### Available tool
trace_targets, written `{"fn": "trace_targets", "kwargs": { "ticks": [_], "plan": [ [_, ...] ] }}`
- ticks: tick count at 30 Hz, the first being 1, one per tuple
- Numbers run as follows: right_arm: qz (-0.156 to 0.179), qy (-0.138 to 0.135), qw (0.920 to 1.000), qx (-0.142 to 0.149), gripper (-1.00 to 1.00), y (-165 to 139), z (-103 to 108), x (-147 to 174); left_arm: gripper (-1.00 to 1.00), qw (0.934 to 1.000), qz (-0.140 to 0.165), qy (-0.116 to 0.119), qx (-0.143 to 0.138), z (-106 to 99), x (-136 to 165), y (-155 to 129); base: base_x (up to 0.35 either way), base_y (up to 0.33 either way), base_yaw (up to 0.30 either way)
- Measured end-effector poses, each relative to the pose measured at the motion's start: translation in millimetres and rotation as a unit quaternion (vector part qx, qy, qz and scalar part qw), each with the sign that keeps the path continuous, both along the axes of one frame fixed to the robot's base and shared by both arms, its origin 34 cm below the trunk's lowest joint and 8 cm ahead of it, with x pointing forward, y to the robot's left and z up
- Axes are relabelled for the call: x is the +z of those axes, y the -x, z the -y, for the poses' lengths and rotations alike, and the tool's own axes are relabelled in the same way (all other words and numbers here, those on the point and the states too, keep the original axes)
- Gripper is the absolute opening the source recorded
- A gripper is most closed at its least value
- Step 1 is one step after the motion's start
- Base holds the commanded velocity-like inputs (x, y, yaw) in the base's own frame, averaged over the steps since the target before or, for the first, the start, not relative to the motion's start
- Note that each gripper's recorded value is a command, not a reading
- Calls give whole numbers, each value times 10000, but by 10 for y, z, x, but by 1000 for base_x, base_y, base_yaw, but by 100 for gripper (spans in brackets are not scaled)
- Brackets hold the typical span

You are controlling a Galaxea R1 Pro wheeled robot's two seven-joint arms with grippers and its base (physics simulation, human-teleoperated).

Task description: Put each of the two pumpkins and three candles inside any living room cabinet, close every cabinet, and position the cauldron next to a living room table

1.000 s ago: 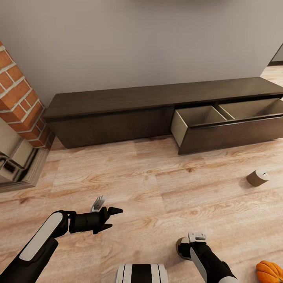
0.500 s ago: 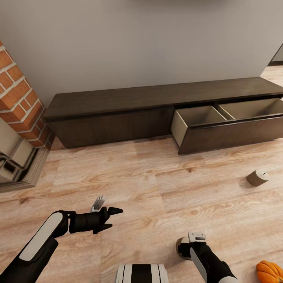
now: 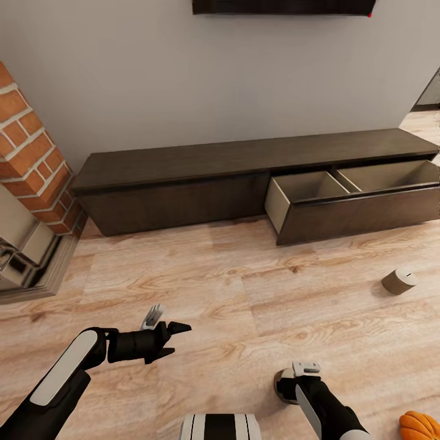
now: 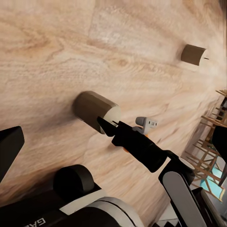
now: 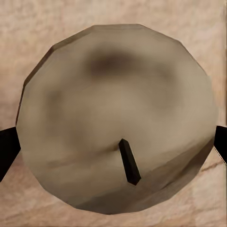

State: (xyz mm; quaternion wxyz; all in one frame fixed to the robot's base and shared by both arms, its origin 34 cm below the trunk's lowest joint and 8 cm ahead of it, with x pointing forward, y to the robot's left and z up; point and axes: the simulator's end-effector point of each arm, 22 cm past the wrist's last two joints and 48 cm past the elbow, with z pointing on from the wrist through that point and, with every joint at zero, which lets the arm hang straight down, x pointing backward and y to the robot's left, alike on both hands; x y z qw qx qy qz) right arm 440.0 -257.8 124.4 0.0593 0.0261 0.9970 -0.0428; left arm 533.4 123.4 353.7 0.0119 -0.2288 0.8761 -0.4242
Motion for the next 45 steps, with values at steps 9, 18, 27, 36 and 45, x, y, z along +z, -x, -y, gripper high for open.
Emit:
{"fn": "trace_targets", "kwargs": {
  "ticks": [9,18,27,36,45],
  "plan": [
    [184,-3,9998,-4,-100,-135,-1,143,100,9998,184,0,0,0,176,-50,0,0,0],
    [438,-18,9990,5,-100,-329,-12,323,100,9994,356,-49,20,-30,331,-99,0,0,0],
    [594,-20,9982,25,-100,-446,-17,480,100,9987,491,-161,27,-74,449,-126,0,0,0],
    [765,-28,9971,26,-100,-569,-18,646,100,9976,667,-181,33,-92,621,-160,0,0,0],
    [963,-62,9953,42,-100,-777,-41,905,100,9962,848,-179,34,-89,801,-188,0,0,0]
  ]
}}
